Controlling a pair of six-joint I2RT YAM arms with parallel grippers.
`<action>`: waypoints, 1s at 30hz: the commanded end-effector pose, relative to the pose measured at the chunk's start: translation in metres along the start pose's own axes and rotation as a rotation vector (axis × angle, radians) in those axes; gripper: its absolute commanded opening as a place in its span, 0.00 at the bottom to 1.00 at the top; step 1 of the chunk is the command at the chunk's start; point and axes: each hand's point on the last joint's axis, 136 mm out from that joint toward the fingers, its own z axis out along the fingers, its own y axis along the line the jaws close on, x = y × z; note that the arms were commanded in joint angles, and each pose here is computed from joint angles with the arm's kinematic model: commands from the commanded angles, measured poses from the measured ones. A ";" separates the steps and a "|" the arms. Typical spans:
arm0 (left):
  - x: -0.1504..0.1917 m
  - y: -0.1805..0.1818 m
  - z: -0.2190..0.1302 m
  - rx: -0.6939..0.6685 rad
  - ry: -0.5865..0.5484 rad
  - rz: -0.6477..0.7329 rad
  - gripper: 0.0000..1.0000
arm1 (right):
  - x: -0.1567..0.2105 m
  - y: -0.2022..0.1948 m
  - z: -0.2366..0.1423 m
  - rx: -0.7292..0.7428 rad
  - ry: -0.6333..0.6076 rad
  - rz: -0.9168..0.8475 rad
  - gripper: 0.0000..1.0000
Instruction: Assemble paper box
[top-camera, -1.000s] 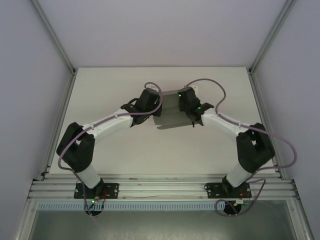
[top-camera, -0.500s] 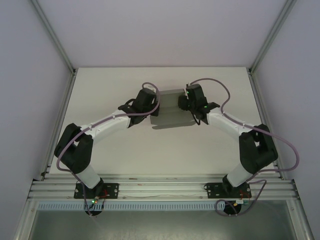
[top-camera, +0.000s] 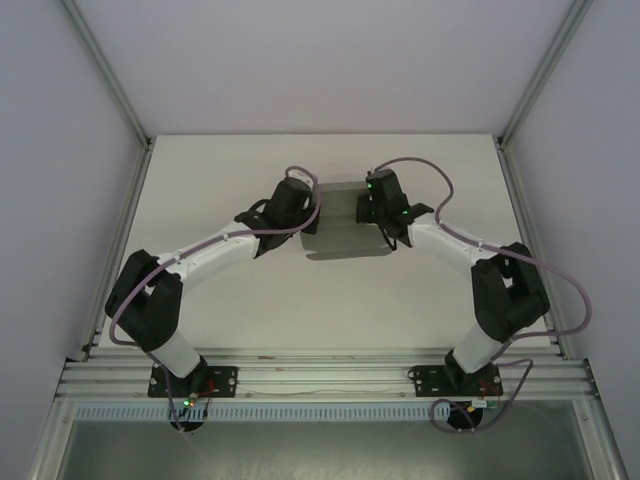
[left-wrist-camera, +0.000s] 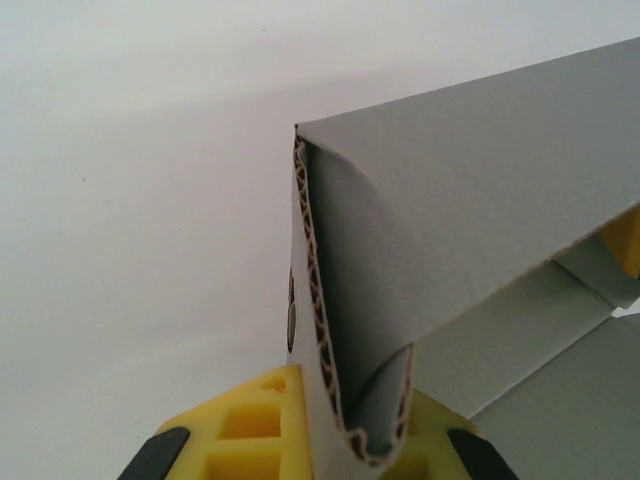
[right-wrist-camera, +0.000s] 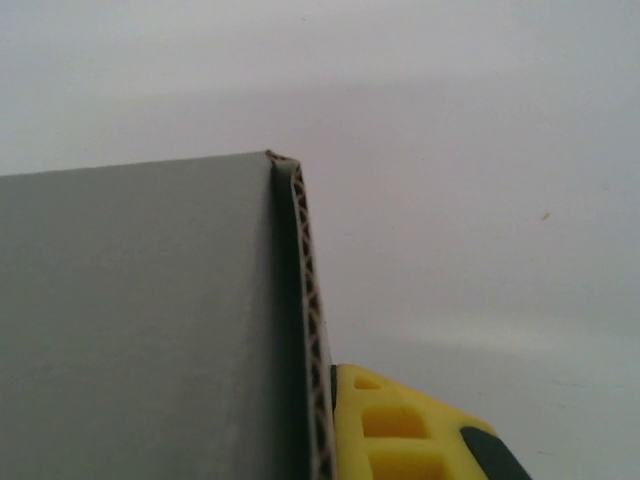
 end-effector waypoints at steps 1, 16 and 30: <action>-0.027 0.011 -0.023 -0.046 -0.093 -0.047 0.00 | -0.004 -0.068 -0.001 0.359 -0.017 0.043 0.01; -0.029 0.025 -0.011 -0.155 -0.066 -0.079 0.00 | -0.022 -0.090 -0.016 0.604 -0.079 -0.028 0.00; -0.019 0.012 0.002 -0.087 -0.015 -0.067 0.00 | -0.057 0.037 -0.065 -0.301 -0.324 0.002 0.68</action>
